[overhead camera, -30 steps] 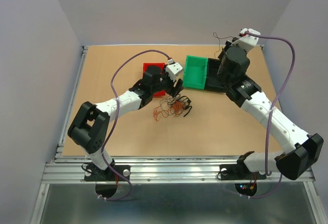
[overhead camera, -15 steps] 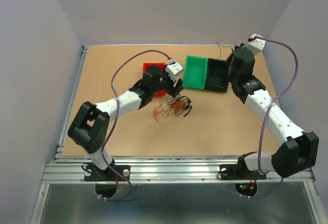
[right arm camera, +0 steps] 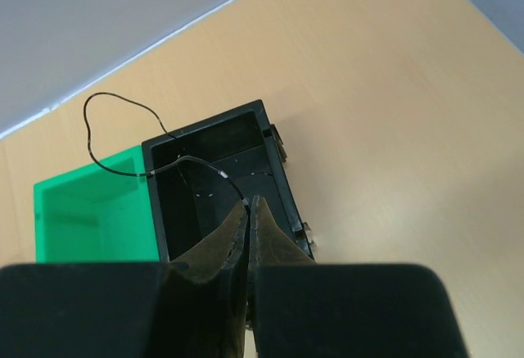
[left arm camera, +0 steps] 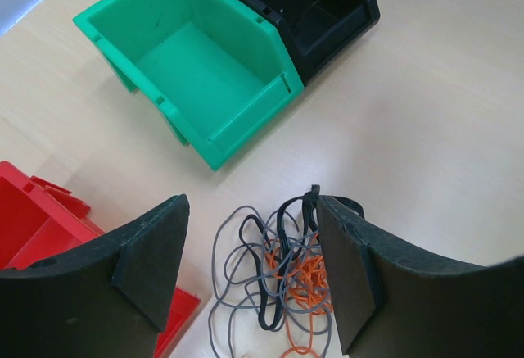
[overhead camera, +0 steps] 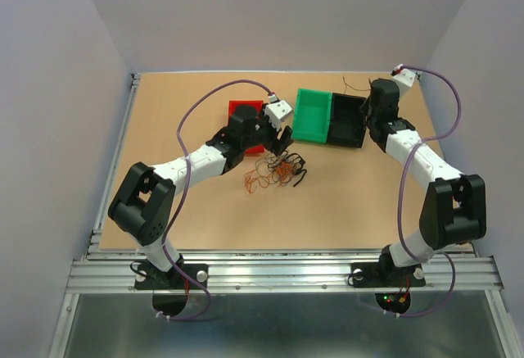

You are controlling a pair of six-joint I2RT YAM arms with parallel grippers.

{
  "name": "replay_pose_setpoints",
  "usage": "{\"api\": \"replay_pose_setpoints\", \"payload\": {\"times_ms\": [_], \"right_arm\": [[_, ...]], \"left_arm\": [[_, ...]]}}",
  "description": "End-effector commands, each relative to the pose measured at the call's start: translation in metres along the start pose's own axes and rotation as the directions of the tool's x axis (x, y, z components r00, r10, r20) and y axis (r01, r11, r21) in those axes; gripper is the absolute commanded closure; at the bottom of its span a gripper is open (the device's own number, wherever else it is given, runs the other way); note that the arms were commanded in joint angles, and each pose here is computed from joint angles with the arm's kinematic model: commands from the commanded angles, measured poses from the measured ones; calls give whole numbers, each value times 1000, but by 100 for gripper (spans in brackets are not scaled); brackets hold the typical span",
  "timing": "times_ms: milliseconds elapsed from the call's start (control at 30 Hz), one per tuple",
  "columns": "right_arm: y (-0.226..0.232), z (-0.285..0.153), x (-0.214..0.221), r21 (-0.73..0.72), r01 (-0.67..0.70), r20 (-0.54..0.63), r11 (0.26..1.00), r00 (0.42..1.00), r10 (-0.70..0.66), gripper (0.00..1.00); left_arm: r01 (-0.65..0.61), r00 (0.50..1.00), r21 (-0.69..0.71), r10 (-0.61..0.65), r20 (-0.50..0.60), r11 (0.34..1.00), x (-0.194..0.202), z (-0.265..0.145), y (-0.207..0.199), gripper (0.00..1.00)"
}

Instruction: Untangle the cables

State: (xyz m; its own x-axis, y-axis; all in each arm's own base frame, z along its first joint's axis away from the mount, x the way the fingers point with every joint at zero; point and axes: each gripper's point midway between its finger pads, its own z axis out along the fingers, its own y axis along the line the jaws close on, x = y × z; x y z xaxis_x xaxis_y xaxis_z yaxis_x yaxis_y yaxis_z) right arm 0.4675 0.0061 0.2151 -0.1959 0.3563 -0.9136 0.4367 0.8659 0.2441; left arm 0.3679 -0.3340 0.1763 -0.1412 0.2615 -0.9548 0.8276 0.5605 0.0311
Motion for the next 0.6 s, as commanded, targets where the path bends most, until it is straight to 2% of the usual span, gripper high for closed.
{"api": "replay_pose_setpoints", "payload": {"times_ms": [0,400,567], "right_arm": [[3,-2,-24,0,-27,65,1000,998,27,99],[-24,-17,22,10,55,-27,998,998,-55,99],[-30,-22,43,4,77,-92,997,993,-76,99]], "left_arm": [[-32,997,-5,32,73,999,-29,-4,1,25],[-31,997,5,31,68,1000,-28,-2,0,25],[-40,998,80,36,48,996,-22,5,-16,25]]}}
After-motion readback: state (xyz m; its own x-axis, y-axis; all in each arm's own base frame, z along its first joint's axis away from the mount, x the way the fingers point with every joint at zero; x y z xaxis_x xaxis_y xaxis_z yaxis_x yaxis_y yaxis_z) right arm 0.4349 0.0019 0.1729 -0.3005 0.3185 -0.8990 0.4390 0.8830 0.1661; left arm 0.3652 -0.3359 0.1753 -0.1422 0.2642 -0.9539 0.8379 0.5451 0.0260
